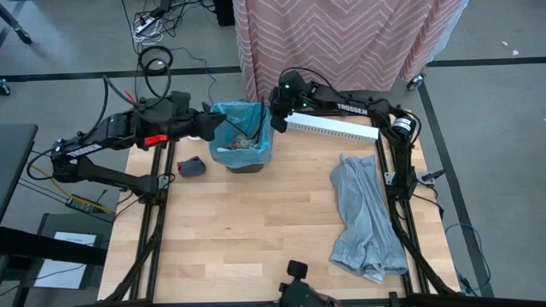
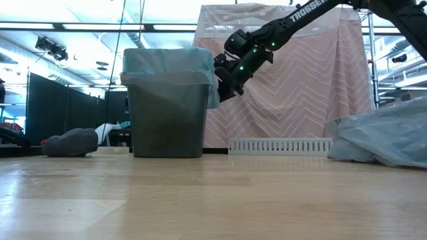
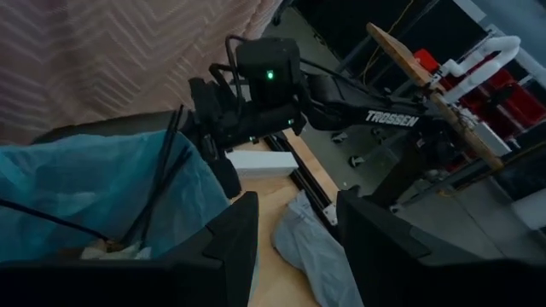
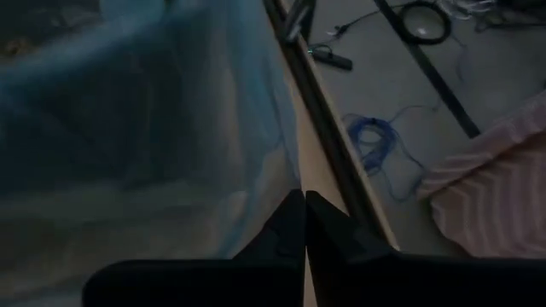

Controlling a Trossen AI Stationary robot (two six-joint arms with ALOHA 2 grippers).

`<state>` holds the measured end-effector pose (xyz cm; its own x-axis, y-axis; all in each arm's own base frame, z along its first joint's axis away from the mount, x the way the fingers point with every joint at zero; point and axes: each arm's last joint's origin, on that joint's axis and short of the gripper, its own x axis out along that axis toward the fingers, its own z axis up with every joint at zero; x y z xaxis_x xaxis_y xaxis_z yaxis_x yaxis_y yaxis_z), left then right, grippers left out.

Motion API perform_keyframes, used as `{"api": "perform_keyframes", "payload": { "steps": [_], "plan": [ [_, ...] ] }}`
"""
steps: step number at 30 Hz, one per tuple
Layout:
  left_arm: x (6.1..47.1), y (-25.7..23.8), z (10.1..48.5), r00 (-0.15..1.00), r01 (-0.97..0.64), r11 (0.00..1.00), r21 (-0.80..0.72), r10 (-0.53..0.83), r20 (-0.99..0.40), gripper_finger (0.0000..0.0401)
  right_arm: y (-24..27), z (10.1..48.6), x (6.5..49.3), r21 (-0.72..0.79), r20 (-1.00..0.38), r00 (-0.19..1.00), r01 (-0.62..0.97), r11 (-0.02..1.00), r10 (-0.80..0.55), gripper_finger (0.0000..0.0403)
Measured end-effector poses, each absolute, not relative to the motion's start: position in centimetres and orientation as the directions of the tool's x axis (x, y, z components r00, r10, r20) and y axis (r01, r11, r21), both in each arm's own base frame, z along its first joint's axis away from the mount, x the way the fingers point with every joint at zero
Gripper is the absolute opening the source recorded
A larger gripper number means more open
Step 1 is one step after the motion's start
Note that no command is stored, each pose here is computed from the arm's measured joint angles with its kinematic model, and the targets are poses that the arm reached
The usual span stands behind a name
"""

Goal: Place trash/remove bag and relplace
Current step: Remove the blue trash bag from the black trash bin

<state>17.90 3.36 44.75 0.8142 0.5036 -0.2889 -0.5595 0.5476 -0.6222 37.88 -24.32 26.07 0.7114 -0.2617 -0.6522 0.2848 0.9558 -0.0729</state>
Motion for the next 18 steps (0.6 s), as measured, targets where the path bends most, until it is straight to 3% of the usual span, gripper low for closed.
{"api": "perform_keyframes", "payload": {
  "steps": [14, 18],
  "plan": [
    [18.0, 3.2, 45.0, 0.847, -0.513, 0.566, -0.645, 0.457, -0.272, 0.0168, -21.6, 30.1, 39.0, -0.260, -0.638, 0.684, 0.242, 0.935, -0.354, 0.0000],
    [18.1, 3.0, 44.9, 0.876, -0.472, 0.586, -0.658, 0.392, -0.280, 0.0168, -22.1, 30.2, 38.0, -0.269, -0.705, 0.621, 0.213, 0.939, -0.342, 0.0000]
  ]
}}
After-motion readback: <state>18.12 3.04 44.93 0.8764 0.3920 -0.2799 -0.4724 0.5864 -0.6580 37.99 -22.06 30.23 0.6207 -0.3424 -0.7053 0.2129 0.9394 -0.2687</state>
